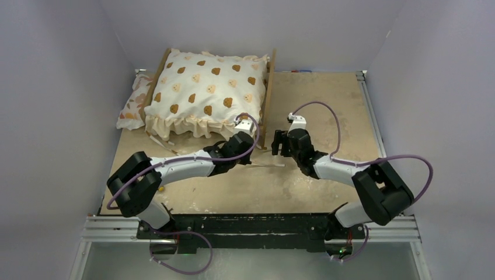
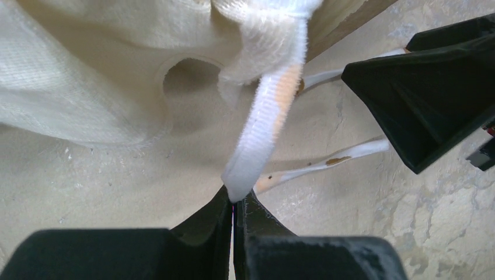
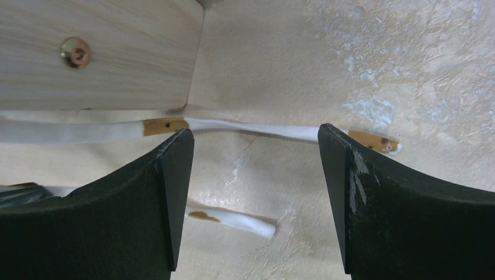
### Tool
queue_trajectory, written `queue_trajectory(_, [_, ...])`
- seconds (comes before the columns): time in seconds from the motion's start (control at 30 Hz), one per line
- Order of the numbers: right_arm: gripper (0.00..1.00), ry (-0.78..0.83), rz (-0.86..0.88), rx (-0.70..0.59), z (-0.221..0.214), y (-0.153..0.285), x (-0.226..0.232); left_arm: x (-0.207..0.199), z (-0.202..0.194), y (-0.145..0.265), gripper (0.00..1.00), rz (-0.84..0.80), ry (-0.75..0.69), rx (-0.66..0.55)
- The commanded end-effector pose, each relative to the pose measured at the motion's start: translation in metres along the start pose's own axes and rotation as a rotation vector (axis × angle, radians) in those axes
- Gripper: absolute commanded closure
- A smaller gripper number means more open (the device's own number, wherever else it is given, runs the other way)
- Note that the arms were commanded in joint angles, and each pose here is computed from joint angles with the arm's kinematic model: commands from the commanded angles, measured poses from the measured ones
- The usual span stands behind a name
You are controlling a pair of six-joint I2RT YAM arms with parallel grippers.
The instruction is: Set up the pet bed
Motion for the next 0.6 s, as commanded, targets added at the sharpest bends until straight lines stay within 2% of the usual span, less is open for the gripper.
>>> queue_trajectory(0.0, [0.2, 0.016, -0.017, -0.042, 0.017, -0.012, 0.006, -0.007, 0.022, 0.009, 1.0, -0.083, -0.03, -0.033])
queue_trajectory(0.33, [0.21, 0.053, -0.024, 0.116, -0.017, -0.039, 0.005, -0.006, 0.037, 0.006, 1.0, -0.115, -0.049, -0.053])
queue_trajectory(0.47, [0.24, 0.011, 0.042, 0.208, -0.035, -0.026, 0.011, -0.005, 0.039, 0.005, 1.0, -0.12, -0.087, -0.041])
queue_trajectory(0.57, [0.29, -0.048, 0.187, 0.301, -0.057, -0.003, 0.03, -0.003, 0.04, 0.005, 1.0, -0.118, -0.11, -0.037])
Point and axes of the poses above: each gripper's point midway between its finger pads, its own y axis back along the fingers, its own x axis along the line the jaws close on, z = x × y, the point moved 4 cm from there along y, back along the fingers, and after that the axes turned 4 degrees about -y, right-handed, at the moved point
